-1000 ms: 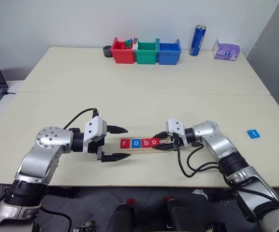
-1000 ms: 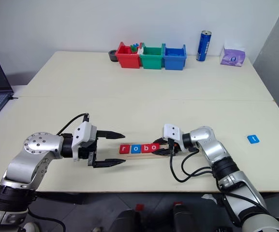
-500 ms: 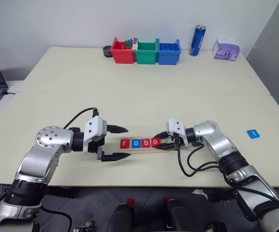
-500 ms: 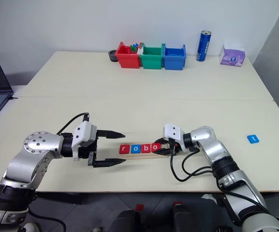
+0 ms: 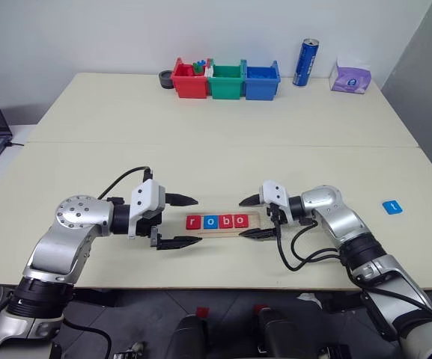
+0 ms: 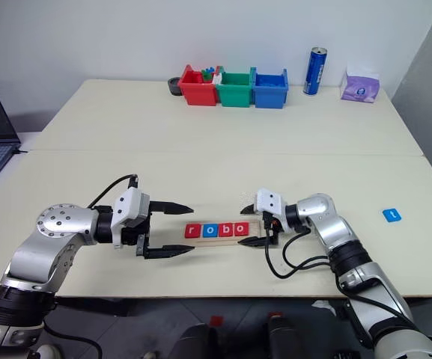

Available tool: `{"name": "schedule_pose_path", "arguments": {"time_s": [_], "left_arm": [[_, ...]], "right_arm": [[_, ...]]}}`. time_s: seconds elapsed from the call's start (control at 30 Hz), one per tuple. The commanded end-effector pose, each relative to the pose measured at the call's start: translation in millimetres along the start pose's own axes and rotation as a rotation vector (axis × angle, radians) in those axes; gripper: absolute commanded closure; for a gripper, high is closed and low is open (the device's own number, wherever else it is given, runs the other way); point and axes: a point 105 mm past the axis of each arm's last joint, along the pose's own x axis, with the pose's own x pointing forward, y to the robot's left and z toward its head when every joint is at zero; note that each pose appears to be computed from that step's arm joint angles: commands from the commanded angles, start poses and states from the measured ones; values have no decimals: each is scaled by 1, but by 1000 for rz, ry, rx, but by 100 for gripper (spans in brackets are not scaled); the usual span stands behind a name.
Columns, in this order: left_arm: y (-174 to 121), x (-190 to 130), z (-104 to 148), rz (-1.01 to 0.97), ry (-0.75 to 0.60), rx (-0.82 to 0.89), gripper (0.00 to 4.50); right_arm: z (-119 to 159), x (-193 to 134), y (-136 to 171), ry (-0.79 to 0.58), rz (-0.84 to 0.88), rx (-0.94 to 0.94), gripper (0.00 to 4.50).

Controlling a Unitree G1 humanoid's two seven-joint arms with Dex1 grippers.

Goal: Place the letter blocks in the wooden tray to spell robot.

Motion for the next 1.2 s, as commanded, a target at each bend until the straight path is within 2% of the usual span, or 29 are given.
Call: {"name": "schedule_pose_path", "arguments": {"time_s": [0.03, 0.17, 0.27, 0.4, 0.6, 0.63, 1.2], "left_arm": [[2, -2, 10, 7, -16, 47, 0], [1, -2, 9, 6, -16, 42, 0], [2, 1, 8, 3, -21, 41, 0], [3, 3, 9, -2, -26, 46, 0], [3, 2, 10, -4, -23, 47, 0], [2, 1, 10, -5, -21, 47, 0], [1, -1, 9, 7, -12, 43, 0]], "right_arm": [[28, -23, -10, -73, -37, -11, 1], [20, -48, -10, -36, -83, -23, 1], [9, -52, -5, -8, -90, -42, 61], [0, -45, -2, 14, -105, -80, 207], [2, -33, 1, -4, -99, -90, 430], [2, -30, 2, -6, -96, -93, 443], [-5, -13, 6, 41, -65, -151, 443]]}}
